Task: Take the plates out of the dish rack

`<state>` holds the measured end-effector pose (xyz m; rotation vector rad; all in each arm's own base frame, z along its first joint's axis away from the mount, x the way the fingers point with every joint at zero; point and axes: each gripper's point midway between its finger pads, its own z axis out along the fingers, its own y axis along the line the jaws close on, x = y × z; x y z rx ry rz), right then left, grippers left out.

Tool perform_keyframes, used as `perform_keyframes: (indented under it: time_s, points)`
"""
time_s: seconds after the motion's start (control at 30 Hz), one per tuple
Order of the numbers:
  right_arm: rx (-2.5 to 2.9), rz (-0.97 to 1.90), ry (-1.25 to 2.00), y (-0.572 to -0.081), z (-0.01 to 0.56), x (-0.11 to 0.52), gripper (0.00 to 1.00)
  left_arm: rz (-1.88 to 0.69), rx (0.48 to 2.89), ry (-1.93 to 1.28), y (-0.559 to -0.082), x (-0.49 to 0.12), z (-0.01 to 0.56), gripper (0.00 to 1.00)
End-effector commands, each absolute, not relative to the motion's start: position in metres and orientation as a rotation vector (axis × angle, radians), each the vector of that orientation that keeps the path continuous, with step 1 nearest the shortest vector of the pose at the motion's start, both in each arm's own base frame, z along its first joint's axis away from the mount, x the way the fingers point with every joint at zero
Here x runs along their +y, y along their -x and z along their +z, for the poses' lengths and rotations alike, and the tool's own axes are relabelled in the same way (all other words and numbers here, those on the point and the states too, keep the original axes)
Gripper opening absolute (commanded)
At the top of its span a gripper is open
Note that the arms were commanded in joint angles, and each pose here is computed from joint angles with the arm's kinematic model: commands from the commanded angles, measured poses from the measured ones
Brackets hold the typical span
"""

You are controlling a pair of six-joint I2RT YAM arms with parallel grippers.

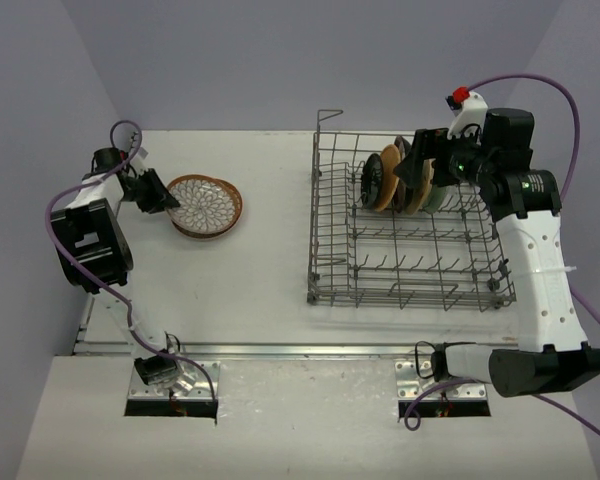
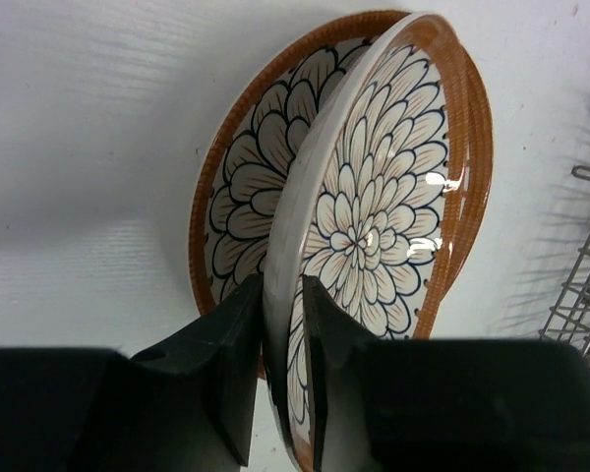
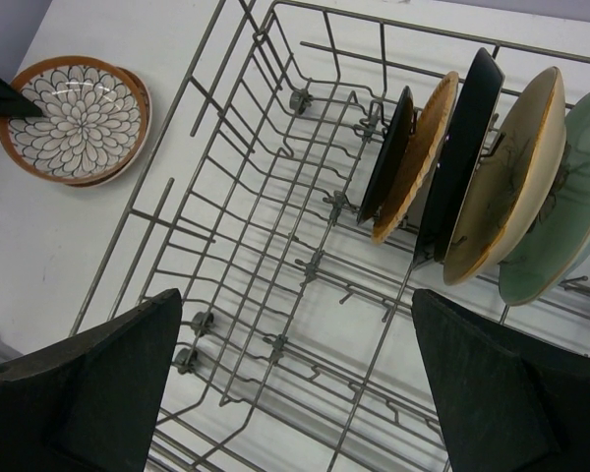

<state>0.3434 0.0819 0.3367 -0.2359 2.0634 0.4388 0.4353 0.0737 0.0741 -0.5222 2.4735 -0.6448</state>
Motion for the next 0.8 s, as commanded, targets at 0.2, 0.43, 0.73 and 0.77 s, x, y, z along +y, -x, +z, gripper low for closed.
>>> perform_keyframes:
  time_s: [0.2, 0.43, 0.73, 0.77]
  points:
    - [2.027, 0.409, 0.259, -0.348, 0.346, 0.079, 0.99, -0.525, 2.350, 0.376, -0.452, 0.085, 0.108, 0.56]
    - [2.094, 0.217, 0.179, -0.363, 0.324, 0.050, 0.99, -0.203, 2.337, 0.309, -0.445, 0.098, 0.123, 0.89]
    - [2.190, 0.032, 0.061, -0.378, 0.291, 0.011, 0.83, -0.005, 2.169, 0.128, -0.437, 0.066, 0.190, 0.91]
    - [2.197, 0.004, 0.051, -0.381, 0.289, 0.006, 0.77, -0.006, 2.138, 0.126, -0.434, 0.064, 0.202, 0.90]
